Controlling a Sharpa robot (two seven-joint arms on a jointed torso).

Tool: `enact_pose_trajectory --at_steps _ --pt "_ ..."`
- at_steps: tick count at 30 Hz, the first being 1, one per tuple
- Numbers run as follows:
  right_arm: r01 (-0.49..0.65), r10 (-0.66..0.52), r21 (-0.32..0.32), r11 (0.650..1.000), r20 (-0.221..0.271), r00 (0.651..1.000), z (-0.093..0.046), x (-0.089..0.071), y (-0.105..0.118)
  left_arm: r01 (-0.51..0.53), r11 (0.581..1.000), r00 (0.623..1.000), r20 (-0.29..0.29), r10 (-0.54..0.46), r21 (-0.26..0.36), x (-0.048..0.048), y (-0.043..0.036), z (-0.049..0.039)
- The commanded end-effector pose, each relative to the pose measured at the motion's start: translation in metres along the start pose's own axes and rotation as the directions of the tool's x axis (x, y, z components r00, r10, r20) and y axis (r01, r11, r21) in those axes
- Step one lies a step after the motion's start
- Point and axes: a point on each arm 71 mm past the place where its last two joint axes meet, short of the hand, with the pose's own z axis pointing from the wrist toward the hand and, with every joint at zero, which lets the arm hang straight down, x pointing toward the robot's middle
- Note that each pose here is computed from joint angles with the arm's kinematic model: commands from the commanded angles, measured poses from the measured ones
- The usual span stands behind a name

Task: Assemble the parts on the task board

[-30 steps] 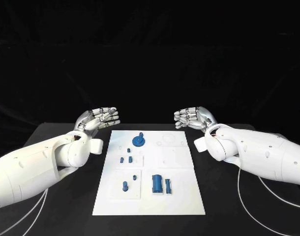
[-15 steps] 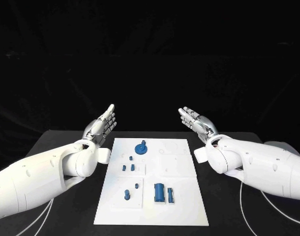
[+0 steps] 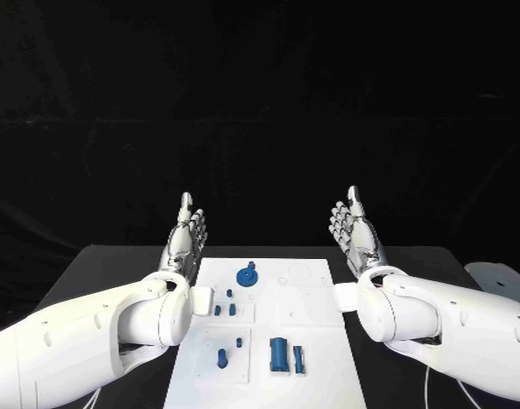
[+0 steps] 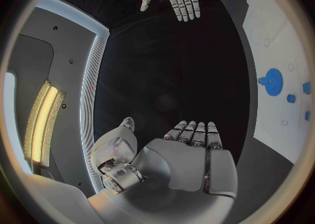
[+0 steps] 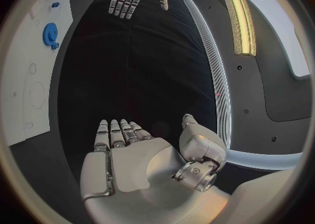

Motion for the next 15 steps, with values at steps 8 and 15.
enact_pose_trajectory --at_steps 8,15 --pt "0.001 -0.001 -0.011 1.0 0.065 0.998 -0.0011 -0.0039 0.0011 -0.063 0.997 0.995 0.078 0.059 0.046 -0.002 -0.0048 -0.0032" --pt "0.001 -0.001 -0.011 1.0 0.065 0.998 -0.0011 -0.0039 0.0011 -0.063 0.997 0.995 0.078 0.059 0.046 -0.002 -0.0048 -0.0032"
